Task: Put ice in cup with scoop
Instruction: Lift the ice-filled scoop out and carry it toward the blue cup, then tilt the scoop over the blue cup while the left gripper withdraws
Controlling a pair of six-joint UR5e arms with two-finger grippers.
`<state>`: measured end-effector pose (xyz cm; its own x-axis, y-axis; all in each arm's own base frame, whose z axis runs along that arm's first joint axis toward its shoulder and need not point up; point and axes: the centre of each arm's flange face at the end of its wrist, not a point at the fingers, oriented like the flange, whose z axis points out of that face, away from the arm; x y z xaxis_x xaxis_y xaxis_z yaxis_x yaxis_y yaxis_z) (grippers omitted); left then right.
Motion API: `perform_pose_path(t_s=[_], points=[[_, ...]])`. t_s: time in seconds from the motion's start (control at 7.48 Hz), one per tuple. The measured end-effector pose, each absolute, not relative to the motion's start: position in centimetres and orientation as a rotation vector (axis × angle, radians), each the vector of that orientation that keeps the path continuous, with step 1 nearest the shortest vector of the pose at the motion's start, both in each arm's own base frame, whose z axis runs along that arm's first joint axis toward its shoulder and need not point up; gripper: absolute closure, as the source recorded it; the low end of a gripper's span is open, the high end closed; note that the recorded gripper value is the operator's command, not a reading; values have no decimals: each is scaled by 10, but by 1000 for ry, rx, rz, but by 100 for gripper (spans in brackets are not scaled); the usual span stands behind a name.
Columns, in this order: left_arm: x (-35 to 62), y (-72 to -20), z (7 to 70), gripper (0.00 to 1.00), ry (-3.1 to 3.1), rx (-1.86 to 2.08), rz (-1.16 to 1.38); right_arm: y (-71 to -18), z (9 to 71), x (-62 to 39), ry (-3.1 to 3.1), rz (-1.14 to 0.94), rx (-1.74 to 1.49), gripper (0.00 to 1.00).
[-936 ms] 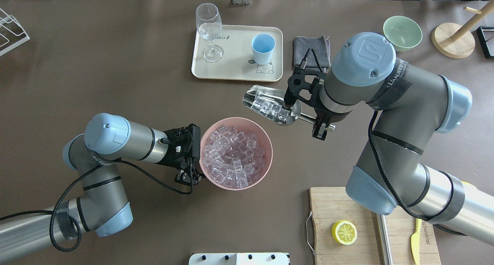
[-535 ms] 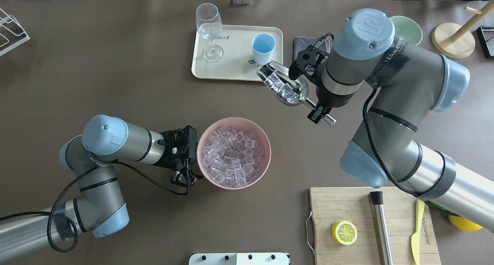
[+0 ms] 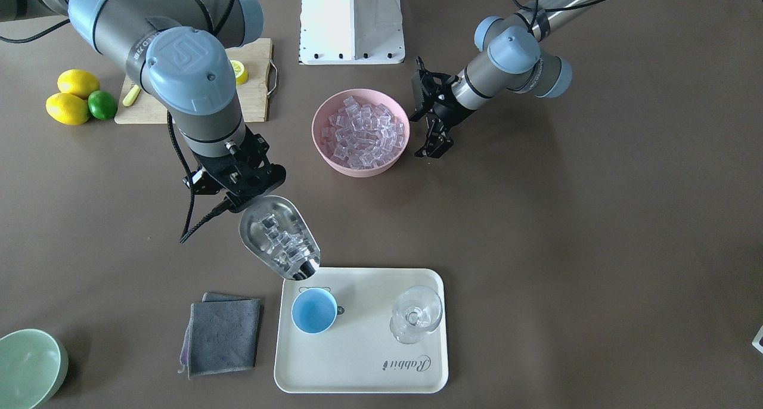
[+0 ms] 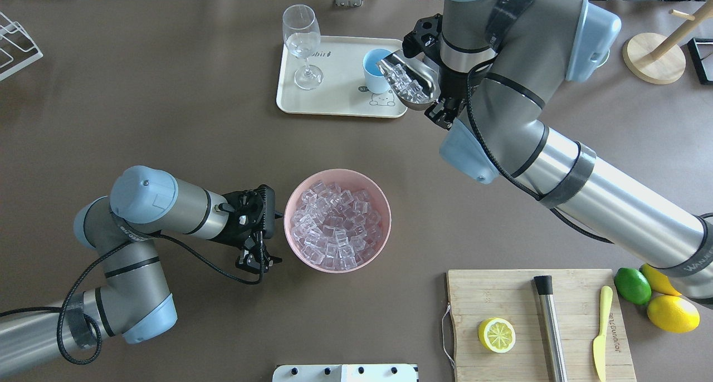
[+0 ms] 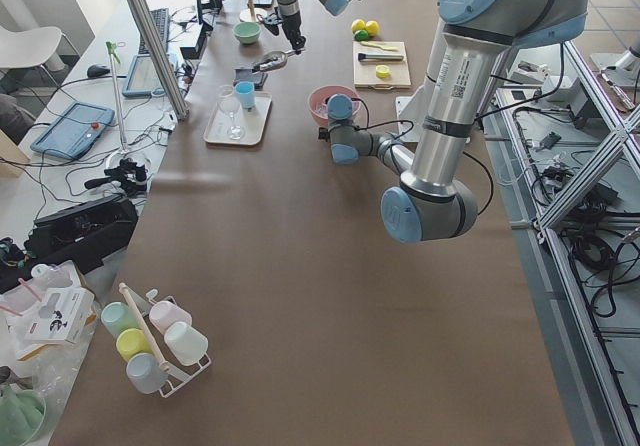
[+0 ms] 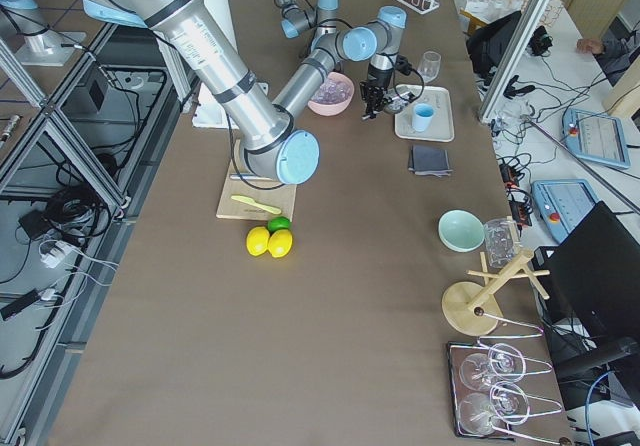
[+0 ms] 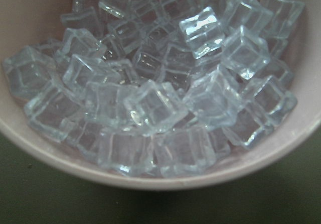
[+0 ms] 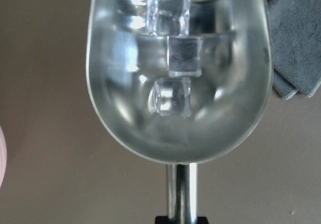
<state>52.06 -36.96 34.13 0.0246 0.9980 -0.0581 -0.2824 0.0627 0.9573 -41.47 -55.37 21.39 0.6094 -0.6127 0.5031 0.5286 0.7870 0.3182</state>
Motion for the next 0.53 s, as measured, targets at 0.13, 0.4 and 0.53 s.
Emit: perform_pose_path(t_s=[0.13, 0.4, 0.53], points=[[512, -372, 333, 1, 1017, 934, 1279, -575, 207, -414, -619, -663, 100, 100], [480, -378, 317, 1, 1007, 876, 1272, -611, 194, -409, -596, -661, 25, 100], [465, -380, 315, 2, 993, 845, 1263, -628, 187, -411, -577, -673, -15, 100]])
